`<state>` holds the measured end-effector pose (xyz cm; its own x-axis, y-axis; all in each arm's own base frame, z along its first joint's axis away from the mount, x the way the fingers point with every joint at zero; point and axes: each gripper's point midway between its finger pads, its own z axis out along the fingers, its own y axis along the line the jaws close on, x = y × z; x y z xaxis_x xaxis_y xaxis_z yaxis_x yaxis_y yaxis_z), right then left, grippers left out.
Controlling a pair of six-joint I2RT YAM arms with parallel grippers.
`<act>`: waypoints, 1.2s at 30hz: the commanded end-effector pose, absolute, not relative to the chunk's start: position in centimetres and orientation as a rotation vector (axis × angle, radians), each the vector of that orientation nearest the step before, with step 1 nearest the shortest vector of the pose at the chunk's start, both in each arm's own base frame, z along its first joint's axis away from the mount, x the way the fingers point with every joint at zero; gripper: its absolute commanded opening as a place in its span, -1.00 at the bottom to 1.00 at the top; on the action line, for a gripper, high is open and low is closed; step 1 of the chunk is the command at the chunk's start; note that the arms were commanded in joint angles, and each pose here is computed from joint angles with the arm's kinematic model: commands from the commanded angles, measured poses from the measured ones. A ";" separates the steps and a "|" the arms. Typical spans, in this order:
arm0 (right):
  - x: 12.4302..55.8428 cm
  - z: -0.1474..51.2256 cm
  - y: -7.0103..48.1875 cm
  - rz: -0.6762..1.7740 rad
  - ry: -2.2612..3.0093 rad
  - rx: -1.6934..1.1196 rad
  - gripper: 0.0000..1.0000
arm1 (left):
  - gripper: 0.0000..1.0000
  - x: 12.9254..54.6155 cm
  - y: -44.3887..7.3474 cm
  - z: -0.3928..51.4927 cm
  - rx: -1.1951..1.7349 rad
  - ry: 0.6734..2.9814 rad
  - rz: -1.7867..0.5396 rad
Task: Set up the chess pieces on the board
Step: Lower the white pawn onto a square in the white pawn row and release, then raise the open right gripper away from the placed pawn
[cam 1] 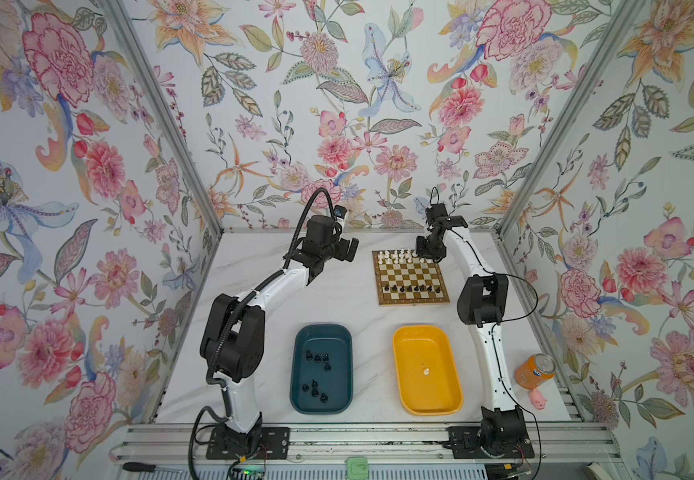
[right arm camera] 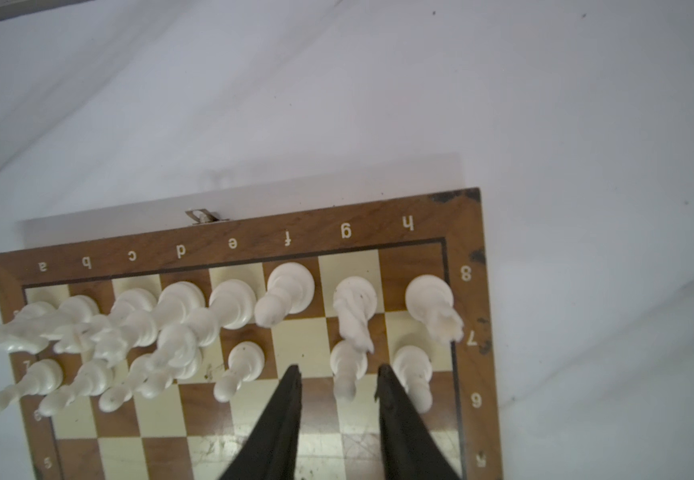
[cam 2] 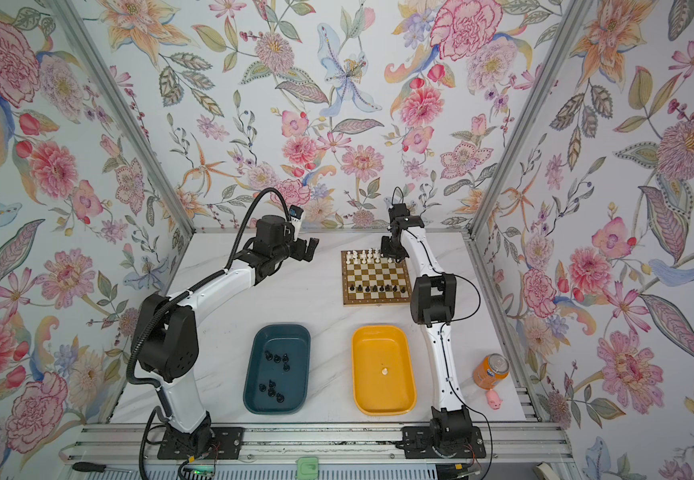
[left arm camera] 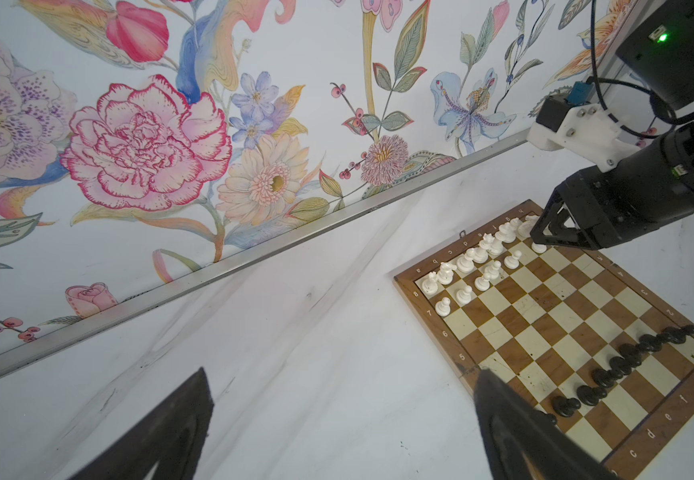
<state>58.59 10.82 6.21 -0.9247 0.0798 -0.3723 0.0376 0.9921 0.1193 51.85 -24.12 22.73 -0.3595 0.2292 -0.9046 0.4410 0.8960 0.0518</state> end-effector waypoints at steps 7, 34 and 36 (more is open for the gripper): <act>59.3 10.8 9.5 0.147 2.660 0.110 -0.55 | 0.98 52.8 -23.8 23.9 0.462 1.941 -0.251; 56.7 5.9 7.7 0.125 2.809 0.160 -0.87 | 0.98 52.3 -23.3 24.1 0.425 1.947 -0.247; 56.8 5.5 7.7 0.126 2.814 0.166 -0.87 | 0.98 52.3 -23.2 24.0 0.423 1.951 -0.243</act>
